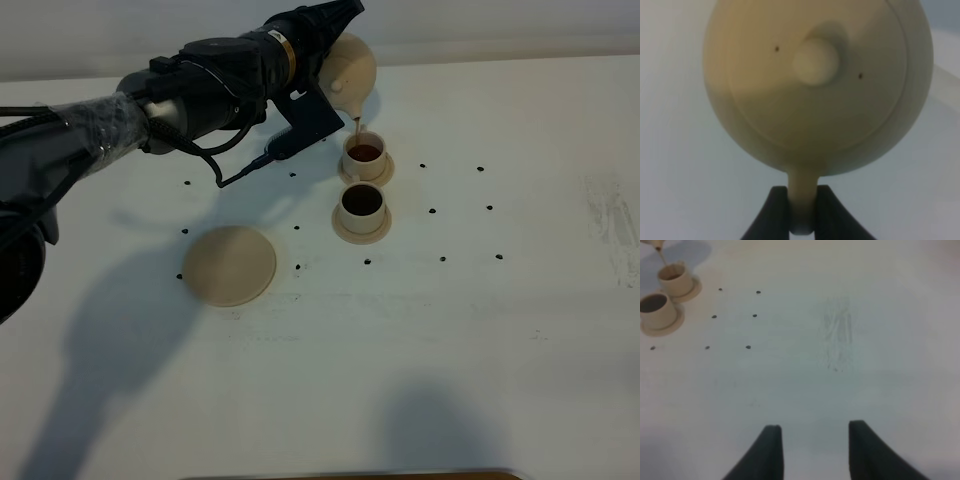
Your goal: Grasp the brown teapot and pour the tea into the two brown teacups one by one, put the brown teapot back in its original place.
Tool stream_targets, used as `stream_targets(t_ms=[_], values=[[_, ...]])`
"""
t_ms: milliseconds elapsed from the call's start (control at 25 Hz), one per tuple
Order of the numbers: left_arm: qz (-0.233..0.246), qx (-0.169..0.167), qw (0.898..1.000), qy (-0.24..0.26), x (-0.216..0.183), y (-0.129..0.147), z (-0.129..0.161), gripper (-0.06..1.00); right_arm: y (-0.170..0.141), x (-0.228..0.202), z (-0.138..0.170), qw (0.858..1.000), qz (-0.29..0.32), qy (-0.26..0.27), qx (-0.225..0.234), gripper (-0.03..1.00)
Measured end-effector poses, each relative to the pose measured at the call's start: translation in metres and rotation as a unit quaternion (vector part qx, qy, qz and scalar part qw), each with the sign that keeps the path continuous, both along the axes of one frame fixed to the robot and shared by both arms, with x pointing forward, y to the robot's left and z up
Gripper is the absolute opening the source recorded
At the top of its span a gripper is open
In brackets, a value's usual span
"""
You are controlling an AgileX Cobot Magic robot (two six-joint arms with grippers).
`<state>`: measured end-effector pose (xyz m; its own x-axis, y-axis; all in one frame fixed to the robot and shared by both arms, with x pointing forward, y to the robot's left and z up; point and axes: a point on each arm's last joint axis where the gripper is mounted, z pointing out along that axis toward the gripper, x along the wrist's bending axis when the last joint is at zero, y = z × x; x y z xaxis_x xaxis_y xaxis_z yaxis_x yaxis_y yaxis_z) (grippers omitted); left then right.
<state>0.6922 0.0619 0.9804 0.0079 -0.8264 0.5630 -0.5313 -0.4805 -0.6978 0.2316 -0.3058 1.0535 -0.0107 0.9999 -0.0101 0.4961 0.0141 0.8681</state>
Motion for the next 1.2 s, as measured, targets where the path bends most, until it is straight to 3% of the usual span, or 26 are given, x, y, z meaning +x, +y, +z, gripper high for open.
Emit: stream_targets(t_ms=[1200], values=[[0.0, 0.001, 1.0, -0.001, 0.0, 0.0, 0.0, 0.17, 0.0, 0.0, 0.0, 1.0, 0.0, 0.0, 0.0, 0.31]])
